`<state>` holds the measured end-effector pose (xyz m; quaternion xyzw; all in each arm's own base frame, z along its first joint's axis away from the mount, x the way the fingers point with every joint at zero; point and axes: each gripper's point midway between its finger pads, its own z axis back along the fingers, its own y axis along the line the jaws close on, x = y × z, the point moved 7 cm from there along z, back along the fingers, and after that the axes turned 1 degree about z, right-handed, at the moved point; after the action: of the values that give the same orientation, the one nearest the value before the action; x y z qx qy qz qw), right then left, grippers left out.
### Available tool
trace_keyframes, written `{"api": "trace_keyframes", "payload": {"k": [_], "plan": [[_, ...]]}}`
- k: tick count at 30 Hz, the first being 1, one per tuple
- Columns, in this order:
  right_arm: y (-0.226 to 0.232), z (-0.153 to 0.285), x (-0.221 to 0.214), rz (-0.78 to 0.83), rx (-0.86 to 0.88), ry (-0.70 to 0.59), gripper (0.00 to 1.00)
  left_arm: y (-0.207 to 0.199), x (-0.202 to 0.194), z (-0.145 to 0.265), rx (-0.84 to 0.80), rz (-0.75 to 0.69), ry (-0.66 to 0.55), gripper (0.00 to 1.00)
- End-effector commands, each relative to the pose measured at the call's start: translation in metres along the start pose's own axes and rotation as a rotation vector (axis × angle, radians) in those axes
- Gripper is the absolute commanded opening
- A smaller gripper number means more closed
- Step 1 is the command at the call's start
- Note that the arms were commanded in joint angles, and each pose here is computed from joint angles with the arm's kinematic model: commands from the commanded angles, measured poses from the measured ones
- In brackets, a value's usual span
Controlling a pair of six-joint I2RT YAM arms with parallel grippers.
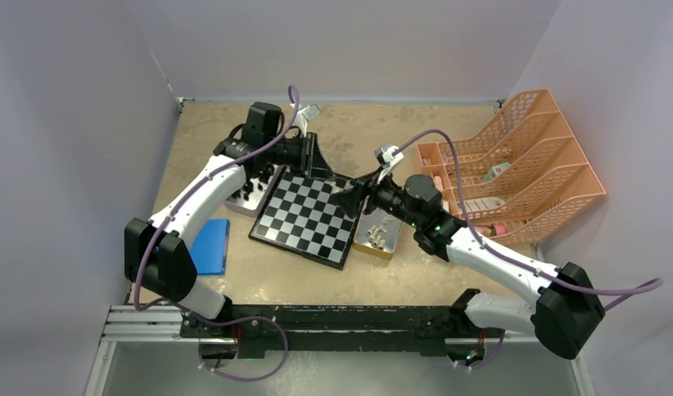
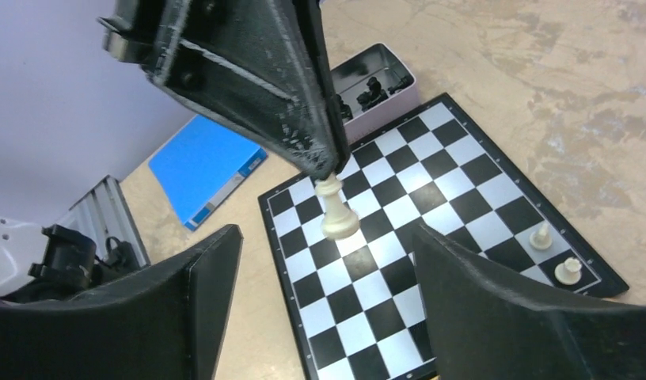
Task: Set up the chess pieces on the board
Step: Place the chess piece on the chessboard.
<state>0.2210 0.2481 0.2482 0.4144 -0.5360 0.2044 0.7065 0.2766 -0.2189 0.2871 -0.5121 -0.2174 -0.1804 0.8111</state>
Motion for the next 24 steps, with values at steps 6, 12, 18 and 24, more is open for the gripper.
{"api": "trace_keyframes", "payload": {"k": [6,12,18,24], "plan": [[0.001,0.027,0.021,-0.035,-0.102,-0.097,0.99,0.038,0.042,0.005,0.405,-0.086,-0.219,0.00],[-0.003,0.041,0.018,-0.053,-0.162,-0.106,0.99,0.068,0.063,-0.005,0.539,-0.106,-0.311,0.00],[-0.004,0.058,0.018,-0.072,-0.202,-0.134,0.99,0.099,0.071,-0.033,0.667,-0.125,-0.273,0.00],[-0.004,0.071,0.027,-0.065,-0.230,-0.197,0.99,0.127,0.064,-0.054,0.738,-0.145,-0.295,0.00]]}}
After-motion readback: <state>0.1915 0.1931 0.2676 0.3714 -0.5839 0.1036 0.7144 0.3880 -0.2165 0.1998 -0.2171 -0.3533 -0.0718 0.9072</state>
